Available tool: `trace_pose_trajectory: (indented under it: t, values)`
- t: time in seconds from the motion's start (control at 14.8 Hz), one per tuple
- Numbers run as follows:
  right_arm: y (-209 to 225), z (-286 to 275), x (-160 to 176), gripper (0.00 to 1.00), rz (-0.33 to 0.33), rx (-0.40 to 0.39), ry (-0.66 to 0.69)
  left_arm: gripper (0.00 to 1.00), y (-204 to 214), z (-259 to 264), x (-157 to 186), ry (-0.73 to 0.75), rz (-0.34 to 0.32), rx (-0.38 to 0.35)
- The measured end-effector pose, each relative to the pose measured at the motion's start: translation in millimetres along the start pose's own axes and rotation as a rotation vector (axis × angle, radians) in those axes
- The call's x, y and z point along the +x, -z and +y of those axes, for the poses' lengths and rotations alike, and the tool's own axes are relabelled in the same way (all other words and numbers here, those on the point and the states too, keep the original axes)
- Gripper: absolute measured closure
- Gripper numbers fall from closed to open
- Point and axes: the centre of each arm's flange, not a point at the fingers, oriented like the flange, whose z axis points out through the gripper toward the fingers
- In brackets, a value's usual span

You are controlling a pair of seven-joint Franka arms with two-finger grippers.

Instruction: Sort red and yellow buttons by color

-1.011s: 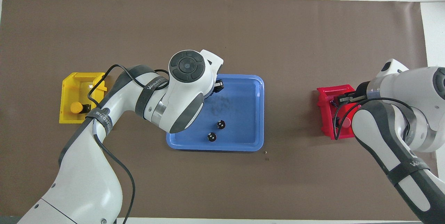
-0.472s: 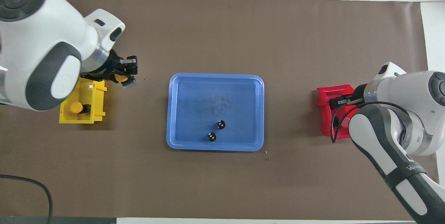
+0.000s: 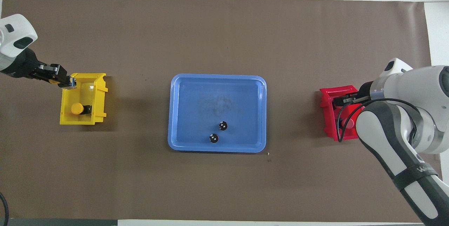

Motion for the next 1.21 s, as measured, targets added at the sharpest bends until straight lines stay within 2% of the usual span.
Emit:
trace_pose_trajectory:
  t: [0.27, 0.47, 0.54, 0.88, 1.21]
  values:
    - [33, -1, 13, 0.32, -0.039, 0.022, 0.004, 0.59, -34, -8, -1, -0.021, 0.024, 0.007]
    - [74, 1, 20, 0.03, -0.065, 0.018, -0.008, 0.59, -46, -9, -1, -0.021, 0.043, 0.012]
    - [94, 2, 21, 0.0, -0.078, 0.01, -0.014, 0.59, -50, -9, 0, -0.02, 0.052, 0.015]
    - [191, -4, 4, 0.0, -0.095, -0.043, -0.101, 0.59, -86, -12, -4, -0.015, 0.083, 0.026]
    - [238, 19, 4, 0.0, -0.084, -0.064, -0.162, 0.59, -100, -12, -2, -0.015, 0.104, 0.033]
